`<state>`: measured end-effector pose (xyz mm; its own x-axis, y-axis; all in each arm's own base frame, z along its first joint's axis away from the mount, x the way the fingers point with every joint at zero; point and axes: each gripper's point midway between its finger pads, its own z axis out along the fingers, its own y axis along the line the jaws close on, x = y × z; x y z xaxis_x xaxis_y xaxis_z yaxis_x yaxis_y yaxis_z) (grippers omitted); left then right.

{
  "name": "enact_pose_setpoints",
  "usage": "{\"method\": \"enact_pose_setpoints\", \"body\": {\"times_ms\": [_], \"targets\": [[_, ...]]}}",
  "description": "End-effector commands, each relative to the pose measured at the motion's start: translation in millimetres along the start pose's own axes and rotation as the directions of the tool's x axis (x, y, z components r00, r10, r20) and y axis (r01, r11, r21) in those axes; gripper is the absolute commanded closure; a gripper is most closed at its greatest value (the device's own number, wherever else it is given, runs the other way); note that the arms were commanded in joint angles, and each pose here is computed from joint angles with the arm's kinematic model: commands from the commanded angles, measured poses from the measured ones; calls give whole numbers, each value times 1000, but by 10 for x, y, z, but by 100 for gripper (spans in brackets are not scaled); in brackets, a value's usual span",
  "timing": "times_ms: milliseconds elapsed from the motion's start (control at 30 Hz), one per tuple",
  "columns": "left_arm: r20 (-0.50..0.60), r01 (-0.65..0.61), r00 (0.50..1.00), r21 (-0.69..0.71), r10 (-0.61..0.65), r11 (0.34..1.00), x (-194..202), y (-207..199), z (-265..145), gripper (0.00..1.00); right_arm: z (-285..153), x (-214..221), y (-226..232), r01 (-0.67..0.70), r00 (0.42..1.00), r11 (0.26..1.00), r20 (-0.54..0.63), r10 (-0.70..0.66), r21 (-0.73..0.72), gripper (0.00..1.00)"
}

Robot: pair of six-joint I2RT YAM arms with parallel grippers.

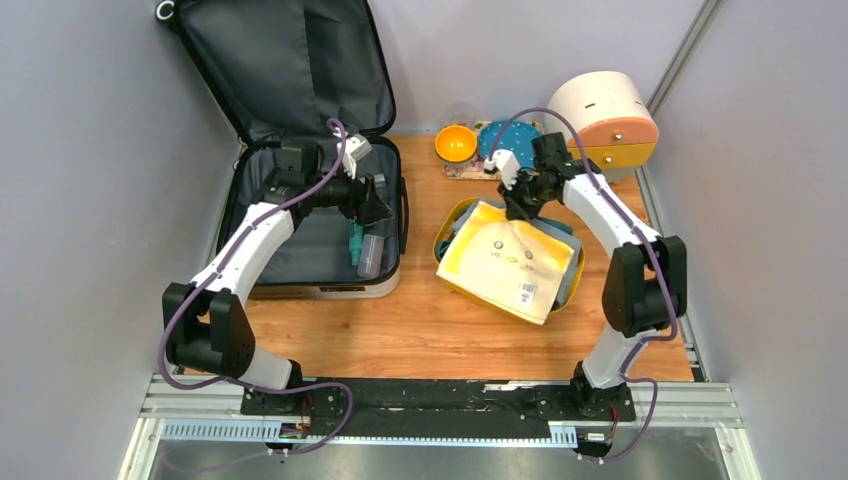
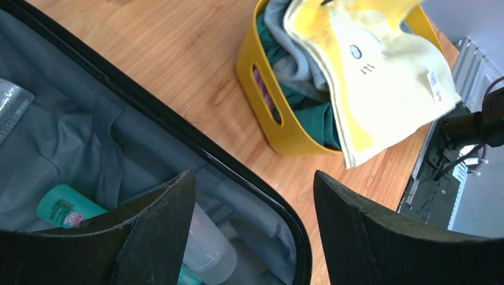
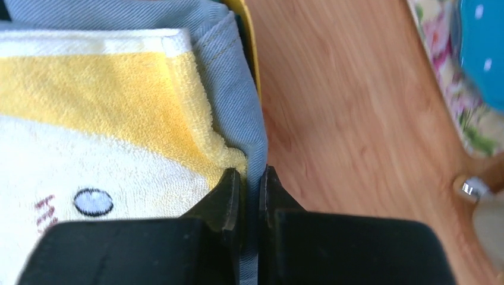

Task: Open, take out, and arrange the luggage

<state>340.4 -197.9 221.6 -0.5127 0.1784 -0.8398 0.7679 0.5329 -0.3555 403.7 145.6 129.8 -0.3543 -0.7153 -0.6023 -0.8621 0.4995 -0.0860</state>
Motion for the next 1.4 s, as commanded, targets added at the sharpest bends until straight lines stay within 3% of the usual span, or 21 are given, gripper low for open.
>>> {"method": "enact_pose_setpoints", "body": {"times_ms": [0, 233, 500, 700, 733, 767, 867, 933, 967, 1200, 1367], "targets": [[54, -32, 998, 46, 30, 998, -214, -31, 53, 21, -456, 712, 5, -154, 977, 986, -139, 162, 68, 100], [77, 26, 996, 110, -35, 994, -314, 16, 212, 21, -1336, 1633, -579, -317, 912, 871, -131, 388, 376, 100], [86, 34, 995, 131, -45, 991, -406, 85, 303, 21, -2089, 2742, -638, -341, 839, 783, -207, 503, 521, 100], [80, 44, 995, 122, -54, 992, -369, 122, 329, 22, -2536, 3158, -868, -391, 735, 630, -184, 652, 671, 99], [79, 42, 996, 121, -52, 992, -371, 120, 324, 22, -2611, 3134, -921, -384, 733, 615, -177, 656, 688, 91], [78, 36, 996, 120, -45, 992, -369, 122, 323, 22, -2642, 3096, -911, -400, 727, 603, -162, 668, 690, 68], [73, 32, 997, 113, -41, 993, -366, 109, 305, 22, -2714, 2778, -898, -444, 749, 614, -107, 654, 653, 45], [68, 26, 997, 108, -34, 994, -358, 103, 289, 22, -2675, 2492, -898, -456, 779, 638, -69, 624, 620, 39], [66, 27, 997, 107, -35, 994, -348, 105, 283, 22, -2719, 2349, -869, -445, 796, 651, -62, 603, 616, 31], [60, 18, 998, 97, -24, 995, -293, 97, 261, 22, -2110, 1205, -583, -338, 926, 818, 8, 378, 465, 26], [68, 7, 998, 95, -13, 995, -313, 84, 243, 22, -1542, 785, -335, -218, 970, 898, -13, 241, 381, 25]]}}
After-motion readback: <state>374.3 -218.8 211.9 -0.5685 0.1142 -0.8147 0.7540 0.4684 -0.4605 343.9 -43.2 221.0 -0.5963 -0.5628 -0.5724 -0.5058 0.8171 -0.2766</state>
